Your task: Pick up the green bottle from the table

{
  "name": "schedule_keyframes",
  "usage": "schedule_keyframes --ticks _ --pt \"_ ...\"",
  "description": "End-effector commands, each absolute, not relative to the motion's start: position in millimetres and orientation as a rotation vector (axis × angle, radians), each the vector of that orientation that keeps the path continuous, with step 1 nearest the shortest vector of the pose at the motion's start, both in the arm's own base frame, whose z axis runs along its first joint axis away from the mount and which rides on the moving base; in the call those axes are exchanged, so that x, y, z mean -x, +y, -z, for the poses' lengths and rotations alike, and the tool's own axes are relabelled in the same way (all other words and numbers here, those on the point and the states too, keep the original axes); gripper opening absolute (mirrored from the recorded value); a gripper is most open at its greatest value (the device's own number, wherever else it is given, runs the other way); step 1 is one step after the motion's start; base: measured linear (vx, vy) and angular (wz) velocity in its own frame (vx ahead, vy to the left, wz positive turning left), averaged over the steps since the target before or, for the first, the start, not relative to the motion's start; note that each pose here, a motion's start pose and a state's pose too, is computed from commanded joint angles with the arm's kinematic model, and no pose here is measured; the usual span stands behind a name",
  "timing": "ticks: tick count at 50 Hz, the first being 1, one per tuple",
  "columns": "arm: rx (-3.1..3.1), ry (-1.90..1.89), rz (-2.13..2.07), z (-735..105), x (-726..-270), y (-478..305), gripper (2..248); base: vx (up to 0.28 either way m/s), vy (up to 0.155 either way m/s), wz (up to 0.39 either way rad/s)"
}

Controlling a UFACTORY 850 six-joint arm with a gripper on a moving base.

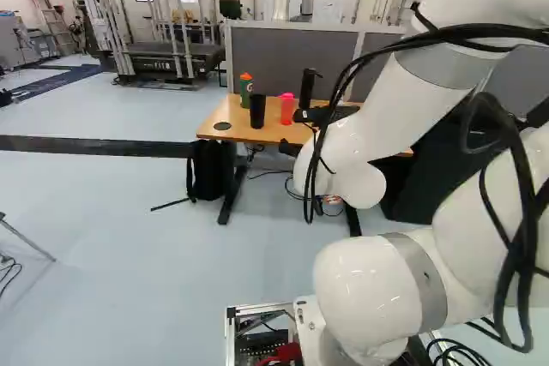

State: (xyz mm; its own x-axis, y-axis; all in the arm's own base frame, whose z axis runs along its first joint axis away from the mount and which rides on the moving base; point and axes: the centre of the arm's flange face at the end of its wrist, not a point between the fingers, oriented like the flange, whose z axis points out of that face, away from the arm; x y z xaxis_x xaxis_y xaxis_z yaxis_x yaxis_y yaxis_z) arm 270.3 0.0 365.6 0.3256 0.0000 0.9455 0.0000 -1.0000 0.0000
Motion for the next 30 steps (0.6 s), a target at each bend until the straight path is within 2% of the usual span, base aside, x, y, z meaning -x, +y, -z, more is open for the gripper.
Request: schedule_keyframes --ticks 10,30 --pt "-2.558 0.0 -1.824 -365.6 -270.3 0.0 247 0.262 0.15 -0.057" --pt "-2.558 0.0 -1.824 -365.6 -270.3 0.0 247 0.223 0.188 -0.046"
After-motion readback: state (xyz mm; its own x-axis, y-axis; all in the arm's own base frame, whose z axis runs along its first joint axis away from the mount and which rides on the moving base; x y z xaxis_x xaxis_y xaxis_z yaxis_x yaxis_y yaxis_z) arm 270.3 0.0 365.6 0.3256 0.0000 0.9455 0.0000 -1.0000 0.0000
